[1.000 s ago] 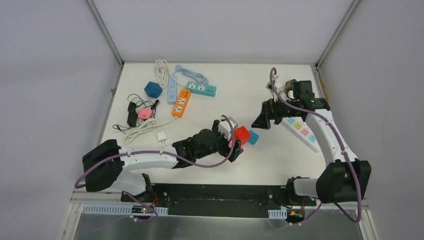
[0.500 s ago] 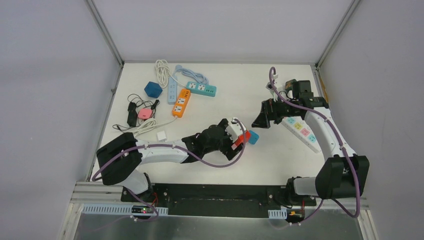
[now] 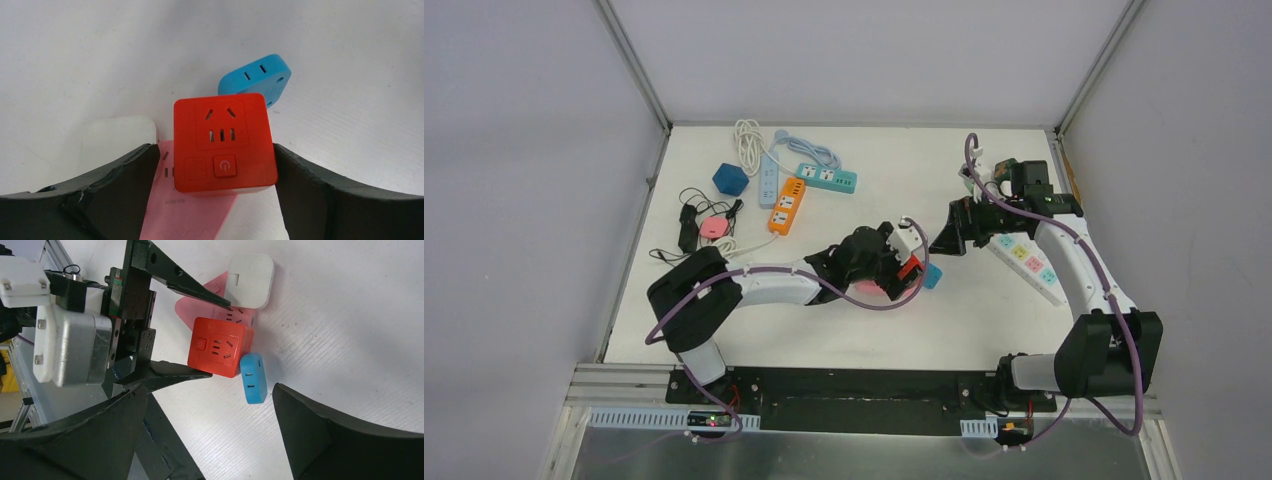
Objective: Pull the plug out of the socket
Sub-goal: Remove the plug from the socket.
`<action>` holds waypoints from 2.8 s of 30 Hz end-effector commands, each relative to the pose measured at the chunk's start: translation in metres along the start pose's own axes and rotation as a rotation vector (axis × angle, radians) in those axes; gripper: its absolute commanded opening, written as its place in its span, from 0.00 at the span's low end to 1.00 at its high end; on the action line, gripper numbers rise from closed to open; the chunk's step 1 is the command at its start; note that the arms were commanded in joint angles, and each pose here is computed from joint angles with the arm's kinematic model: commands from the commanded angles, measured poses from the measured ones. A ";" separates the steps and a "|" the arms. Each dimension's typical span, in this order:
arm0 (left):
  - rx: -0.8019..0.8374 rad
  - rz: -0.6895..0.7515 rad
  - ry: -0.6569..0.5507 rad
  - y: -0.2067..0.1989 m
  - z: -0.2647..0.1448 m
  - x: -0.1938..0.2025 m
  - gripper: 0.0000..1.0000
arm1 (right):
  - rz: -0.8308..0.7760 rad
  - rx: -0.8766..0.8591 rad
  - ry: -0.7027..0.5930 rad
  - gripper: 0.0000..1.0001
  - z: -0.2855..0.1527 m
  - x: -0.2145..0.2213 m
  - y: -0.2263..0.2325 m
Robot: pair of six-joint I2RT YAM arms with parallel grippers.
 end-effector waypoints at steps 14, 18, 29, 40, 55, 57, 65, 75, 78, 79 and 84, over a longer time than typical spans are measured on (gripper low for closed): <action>0.048 0.011 0.023 0.000 0.012 -0.003 0.36 | -0.026 0.000 -0.035 1.00 -0.005 -0.011 0.000; 0.072 0.025 0.028 -0.001 0.001 0.002 0.00 | -0.030 -0.001 -0.036 1.00 -0.005 -0.011 0.000; 0.223 0.099 -0.068 -0.017 -0.059 0.022 0.00 | -0.158 -0.047 -0.066 1.00 -0.006 -0.003 0.008; 0.180 0.077 -0.164 -0.020 -0.095 0.042 0.00 | -0.588 -0.315 -0.098 0.99 0.013 0.046 0.039; 0.176 -0.017 -0.225 -0.023 -0.091 0.037 0.00 | -0.807 -0.328 0.034 0.94 0.089 0.061 0.055; 0.172 -0.024 -0.225 -0.023 -0.090 0.038 0.00 | -0.806 -0.356 0.062 0.94 0.096 0.069 0.059; 0.151 -0.023 -0.232 -0.020 -0.091 0.041 0.00 | -0.783 -0.432 0.165 0.94 0.118 0.089 0.066; 0.132 -0.001 -0.238 -0.019 -0.100 0.046 0.00 | -0.696 0.045 0.319 0.79 0.116 0.082 0.006; 0.134 0.001 -0.241 -0.019 -0.100 0.045 0.00 | -0.690 0.036 0.322 0.79 0.116 0.082 0.007; 0.135 -0.001 -0.241 -0.019 -0.099 0.045 0.00 | -0.686 0.034 0.321 0.79 0.116 0.082 0.008; 0.144 -0.006 -0.248 -0.021 -0.098 0.043 0.00 | -0.650 -0.046 0.290 0.78 0.117 0.080 0.023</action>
Point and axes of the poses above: each gripper's point midway between its finger pads, its own z axis out along the fingers, its own y axis along the line the jaws close on, x = y × z, the point moved 4 cm from there along -z, back along the fingers, and after that the axes turned 4 degrees about z, right-handed, at the moved point
